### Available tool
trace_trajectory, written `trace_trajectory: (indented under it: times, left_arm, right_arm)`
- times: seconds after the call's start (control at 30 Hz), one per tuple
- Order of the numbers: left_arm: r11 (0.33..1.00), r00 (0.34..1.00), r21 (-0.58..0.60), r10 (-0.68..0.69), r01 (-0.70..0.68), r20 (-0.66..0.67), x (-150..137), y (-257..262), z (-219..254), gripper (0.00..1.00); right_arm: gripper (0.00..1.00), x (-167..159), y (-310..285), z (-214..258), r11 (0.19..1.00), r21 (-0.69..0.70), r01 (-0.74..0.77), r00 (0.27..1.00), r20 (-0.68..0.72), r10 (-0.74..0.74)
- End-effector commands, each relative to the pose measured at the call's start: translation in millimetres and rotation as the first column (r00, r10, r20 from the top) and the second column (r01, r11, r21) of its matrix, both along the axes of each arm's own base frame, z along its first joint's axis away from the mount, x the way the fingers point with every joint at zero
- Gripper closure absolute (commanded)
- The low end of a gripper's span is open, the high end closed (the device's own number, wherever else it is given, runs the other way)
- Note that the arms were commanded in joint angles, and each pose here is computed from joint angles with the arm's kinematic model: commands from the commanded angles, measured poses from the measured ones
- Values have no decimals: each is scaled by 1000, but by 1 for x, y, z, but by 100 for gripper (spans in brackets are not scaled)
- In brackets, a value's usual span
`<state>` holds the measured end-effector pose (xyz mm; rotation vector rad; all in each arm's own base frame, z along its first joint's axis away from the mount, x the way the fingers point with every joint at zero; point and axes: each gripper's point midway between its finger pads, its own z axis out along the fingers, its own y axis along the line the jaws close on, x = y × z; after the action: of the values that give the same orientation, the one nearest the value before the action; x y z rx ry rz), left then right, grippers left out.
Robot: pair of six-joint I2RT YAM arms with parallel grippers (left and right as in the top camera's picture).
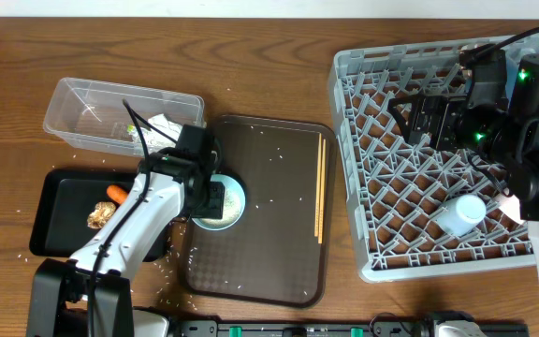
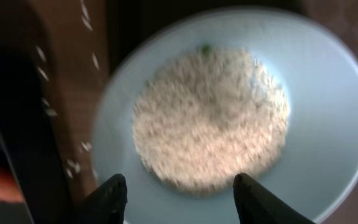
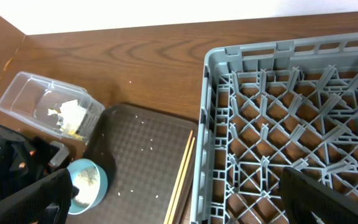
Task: Sort waste into correct bins and load items into the dishwasher rack
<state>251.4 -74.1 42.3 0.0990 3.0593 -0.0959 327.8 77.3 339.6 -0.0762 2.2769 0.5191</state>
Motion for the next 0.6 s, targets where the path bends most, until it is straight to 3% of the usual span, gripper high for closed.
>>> trace_trajectory:
  times: [0.0,0.17,0.37,0.57]
  left_arm:
    - [1000,998,-21,-20,21,62,17,-5,24,44]
    - [1000,994,16,-14,12,108,24,2,36,43]
    - [992,998,127,6,-14,60,17,22,13,44]
    - [994,1000,107,25,-27,15,20,16,-9,44]
  right_arm:
    - [1,-1,3,4,1000,6,1,1000,8,-1]
    - [1,1,3,6,1000,7,2,1000,15,-2]
    - [1,1,3,6,1000,7,1,1000,17,-1]
    - [1,3,3,8,1000,8,1,1000,27,-2]
